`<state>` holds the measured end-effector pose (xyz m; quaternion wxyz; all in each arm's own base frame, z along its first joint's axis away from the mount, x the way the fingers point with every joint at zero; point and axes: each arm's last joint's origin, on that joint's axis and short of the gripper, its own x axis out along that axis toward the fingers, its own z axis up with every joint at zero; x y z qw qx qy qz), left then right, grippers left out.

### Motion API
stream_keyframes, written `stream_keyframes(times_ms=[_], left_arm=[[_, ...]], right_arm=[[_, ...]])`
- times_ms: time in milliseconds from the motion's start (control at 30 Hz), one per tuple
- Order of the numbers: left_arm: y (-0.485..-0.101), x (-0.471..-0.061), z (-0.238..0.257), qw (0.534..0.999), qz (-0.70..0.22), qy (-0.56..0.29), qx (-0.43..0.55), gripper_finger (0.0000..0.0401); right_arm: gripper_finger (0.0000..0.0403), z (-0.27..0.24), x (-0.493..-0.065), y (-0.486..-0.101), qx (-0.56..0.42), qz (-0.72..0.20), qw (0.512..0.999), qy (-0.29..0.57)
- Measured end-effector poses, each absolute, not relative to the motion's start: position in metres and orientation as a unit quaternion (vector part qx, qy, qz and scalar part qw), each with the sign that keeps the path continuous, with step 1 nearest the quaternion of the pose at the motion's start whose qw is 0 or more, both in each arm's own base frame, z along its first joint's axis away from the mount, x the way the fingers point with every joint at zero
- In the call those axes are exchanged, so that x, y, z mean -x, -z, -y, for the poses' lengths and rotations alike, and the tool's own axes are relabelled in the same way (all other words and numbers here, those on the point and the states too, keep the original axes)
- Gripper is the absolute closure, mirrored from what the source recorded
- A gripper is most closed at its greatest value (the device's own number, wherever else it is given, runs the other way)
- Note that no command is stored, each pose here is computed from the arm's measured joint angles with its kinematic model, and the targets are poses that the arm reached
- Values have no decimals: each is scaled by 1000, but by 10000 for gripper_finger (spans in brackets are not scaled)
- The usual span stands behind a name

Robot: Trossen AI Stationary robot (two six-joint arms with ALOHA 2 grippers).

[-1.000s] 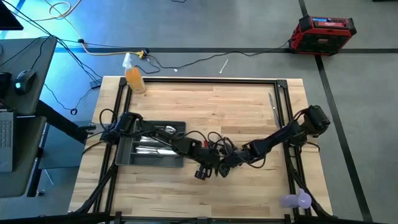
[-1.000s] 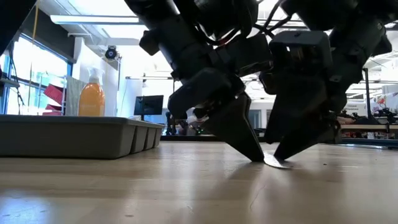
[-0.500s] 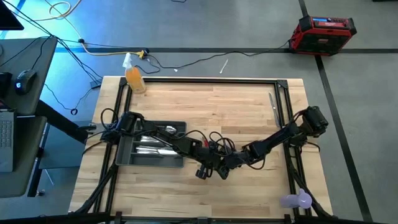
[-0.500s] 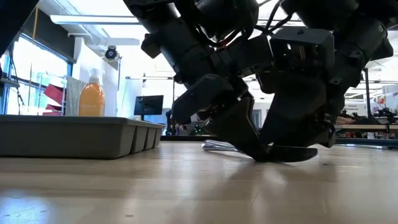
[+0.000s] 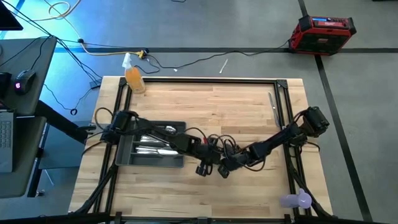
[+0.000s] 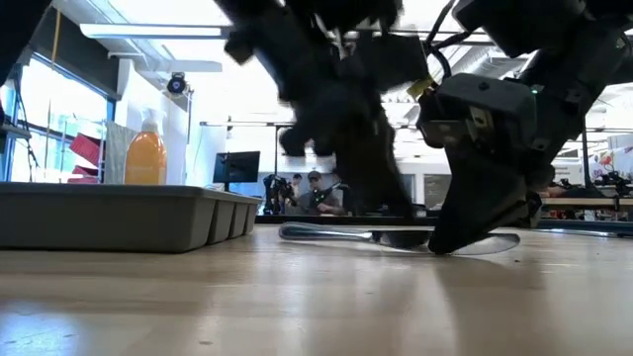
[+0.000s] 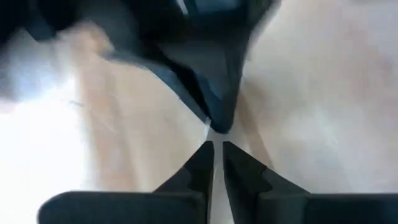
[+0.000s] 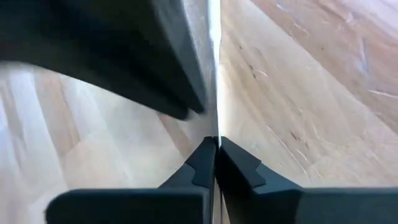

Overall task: Sort silverware
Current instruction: Put the silver knife into the black silverware tray

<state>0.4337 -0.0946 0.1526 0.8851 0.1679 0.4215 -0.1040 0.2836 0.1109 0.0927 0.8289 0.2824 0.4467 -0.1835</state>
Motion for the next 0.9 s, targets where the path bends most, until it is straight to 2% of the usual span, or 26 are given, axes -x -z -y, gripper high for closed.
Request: stream_keyframes(times_ms=[100,300,533,633,800,900], left_arm=[[-164,-427,103,882,-423,99,-183,349],[-144,-427,91,860,-467,95,-184,294],[-127,-427,71,836,-515,57,-184,271],[-126,-426,70,834,-519,71,-172,287],[-125,-425,75,835,-517,75,-173,383],[-125,-425,77,836,-515,61,-179,390]], right_arm=[[402,-112,-283,-92,-275,-445,832,185],[402,-115,-281,-92,-266,-442,837,183],[403,-116,-281,-92,-257,-441,841,181],[403,-117,-282,-94,-241,-446,845,171],[389,-118,-286,-109,-197,-453,854,162],[359,-116,-283,-127,-155,-473,850,173]])
